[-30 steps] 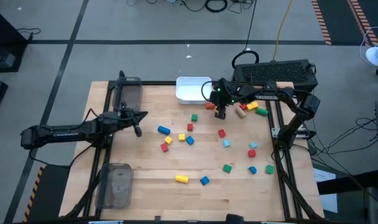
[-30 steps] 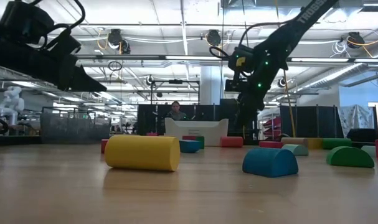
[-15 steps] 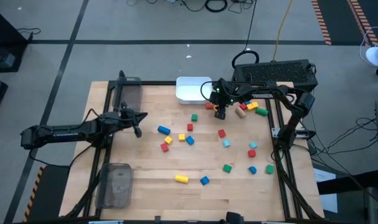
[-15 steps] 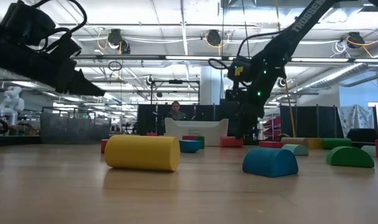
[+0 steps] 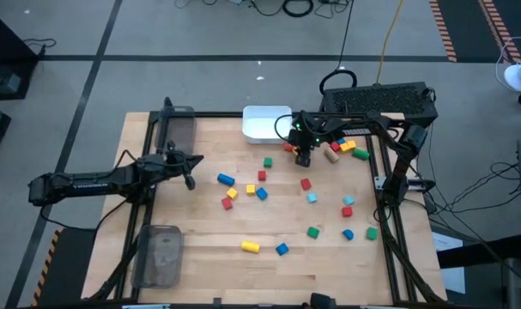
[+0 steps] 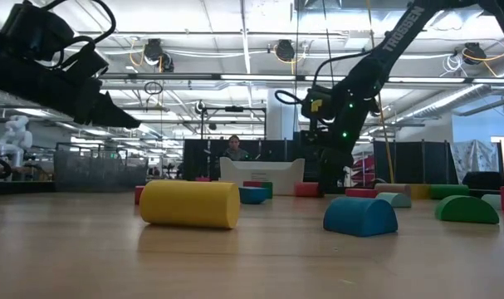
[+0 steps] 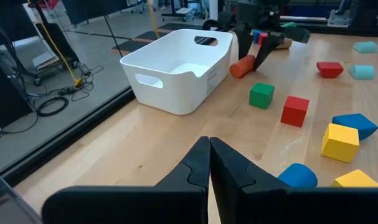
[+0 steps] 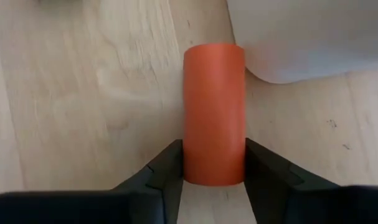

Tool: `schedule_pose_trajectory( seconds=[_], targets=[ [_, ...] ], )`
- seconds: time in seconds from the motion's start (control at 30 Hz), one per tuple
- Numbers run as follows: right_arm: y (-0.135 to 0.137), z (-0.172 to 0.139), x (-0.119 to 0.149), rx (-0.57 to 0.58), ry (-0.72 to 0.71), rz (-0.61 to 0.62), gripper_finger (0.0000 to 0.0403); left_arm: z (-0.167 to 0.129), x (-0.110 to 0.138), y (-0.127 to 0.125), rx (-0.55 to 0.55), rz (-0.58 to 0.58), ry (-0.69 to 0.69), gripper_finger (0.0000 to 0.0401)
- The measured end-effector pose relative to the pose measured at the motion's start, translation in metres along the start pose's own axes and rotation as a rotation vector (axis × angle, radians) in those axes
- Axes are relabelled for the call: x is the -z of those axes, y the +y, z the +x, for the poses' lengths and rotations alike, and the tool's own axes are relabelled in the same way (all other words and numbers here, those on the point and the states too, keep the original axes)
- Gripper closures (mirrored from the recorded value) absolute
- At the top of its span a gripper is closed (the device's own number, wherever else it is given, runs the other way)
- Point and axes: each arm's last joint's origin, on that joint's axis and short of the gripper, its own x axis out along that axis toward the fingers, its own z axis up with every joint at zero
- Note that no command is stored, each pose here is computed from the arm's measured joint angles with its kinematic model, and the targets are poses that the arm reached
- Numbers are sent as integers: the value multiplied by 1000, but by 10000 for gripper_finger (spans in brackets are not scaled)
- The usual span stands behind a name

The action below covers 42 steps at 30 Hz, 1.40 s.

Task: Sort blocks by size
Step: Put the orange cylinder block into the white bin

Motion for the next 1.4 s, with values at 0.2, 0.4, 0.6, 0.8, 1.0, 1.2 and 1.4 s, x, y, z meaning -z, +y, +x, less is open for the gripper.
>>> schedule_pose_trajectory(
  seconds=[0.2, 0.4, 0.6, 0.8, 1.0, 1.2, 1.4],
  targets=[
    [1, -16, -2, 15, -21, 49, 291, 0, -3, 0, -12, -8, -26, 386],
    [8, -41, -8, 19, -66, 90, 291, 0, -5, 3, -87, -67, -54, 386],
    [22, -65, -20, -7, -65, 80, 286, 0, -5, 3, -87, -67, -52, 386],
    [25, -91, -55, 4, -172, 32, 290, 0, -6, 3, -87, -70, -62, 386],
    [9, -107, -95, 45, -290, 18, 288, 0, -6, 3, -87, -71, -62, 386],
    [-9, -82, -120, 52, -268, 31, 287, 0, -7, 3, -87, -74, -66, 386],
    [-21, -45, -125, 44, -207, 52, 286, 0, -6, 3, -85, -72, -59, 386]
  ],
)
